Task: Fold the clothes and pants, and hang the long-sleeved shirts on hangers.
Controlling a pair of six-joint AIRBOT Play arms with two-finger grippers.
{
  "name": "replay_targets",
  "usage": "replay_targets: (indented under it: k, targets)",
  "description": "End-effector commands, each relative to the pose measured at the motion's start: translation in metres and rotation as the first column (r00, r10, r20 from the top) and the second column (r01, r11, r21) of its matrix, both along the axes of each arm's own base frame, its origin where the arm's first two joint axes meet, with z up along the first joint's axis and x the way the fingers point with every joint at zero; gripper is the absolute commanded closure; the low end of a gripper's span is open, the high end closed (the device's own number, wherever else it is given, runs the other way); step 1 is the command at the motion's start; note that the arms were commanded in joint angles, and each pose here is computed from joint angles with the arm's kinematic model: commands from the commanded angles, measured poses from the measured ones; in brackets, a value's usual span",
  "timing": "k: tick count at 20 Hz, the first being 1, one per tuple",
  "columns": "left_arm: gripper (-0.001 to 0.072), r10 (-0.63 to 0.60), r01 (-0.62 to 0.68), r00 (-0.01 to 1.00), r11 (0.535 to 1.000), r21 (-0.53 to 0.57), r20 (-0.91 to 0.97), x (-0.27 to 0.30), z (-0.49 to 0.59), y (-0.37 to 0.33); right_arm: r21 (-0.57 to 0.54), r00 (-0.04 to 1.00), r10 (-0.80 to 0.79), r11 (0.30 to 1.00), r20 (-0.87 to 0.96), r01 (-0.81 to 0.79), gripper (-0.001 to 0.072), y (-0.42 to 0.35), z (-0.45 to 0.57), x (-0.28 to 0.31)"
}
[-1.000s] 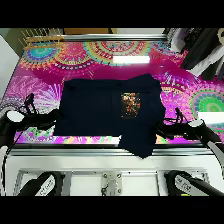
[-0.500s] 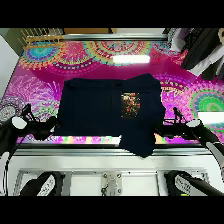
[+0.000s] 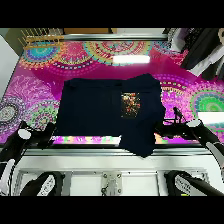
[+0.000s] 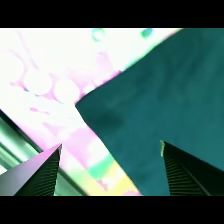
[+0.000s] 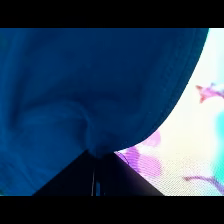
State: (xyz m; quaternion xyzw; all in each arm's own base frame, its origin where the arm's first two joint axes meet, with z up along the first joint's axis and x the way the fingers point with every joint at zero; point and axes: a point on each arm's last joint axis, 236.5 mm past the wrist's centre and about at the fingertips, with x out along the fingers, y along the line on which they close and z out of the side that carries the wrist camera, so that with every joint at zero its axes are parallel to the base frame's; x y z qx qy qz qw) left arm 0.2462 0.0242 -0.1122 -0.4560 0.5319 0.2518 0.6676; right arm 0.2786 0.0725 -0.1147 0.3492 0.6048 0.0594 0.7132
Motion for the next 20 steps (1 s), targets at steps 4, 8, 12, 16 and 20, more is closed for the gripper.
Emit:
replay_targets:
  k: [4,8,12,16,20]
  targets:
    - [0.0028,-0.087,0.088,0.996,0.996,-0.033,0.018,0.036,-0.009,-0.022,0.001,1.0,0.0,1.0,0.002,0.0,0.07,0.0,0.001,0.001]
    - [0.0029,-0.157,0.154,0.987,0.986,-0.056,-0.042,0.039,-0.019,-0.038,0.001,1.0,0.0,1.0,0.001,0.0,0.07,0.0,0.001,0.0]
    - [0.0704,-0.182,0.182,0.983,0.983,-0.021,-0.006,0.045,-0.005,-0.035,0.0,1.0,0.0,1.0,0.004,0.0,0.07,0.0,0.001,0.001]
    - [0.07,-0.212,0.206,0.973,0.976,0.073,0.095,0.053,0.033,-0.022,-0.013,0.997,0.005,1.0,0.073,-0.004,0.0701,-0.003,0.021,0.02]
    - [0.07,-0.288,0.214,0.885,0.949,0.23,0.366,0.098,0.155,-0.006,-0.044,0.943,0.09,0.996,0.32,-0.08,0.0702,-0.005,0.129,0.078]
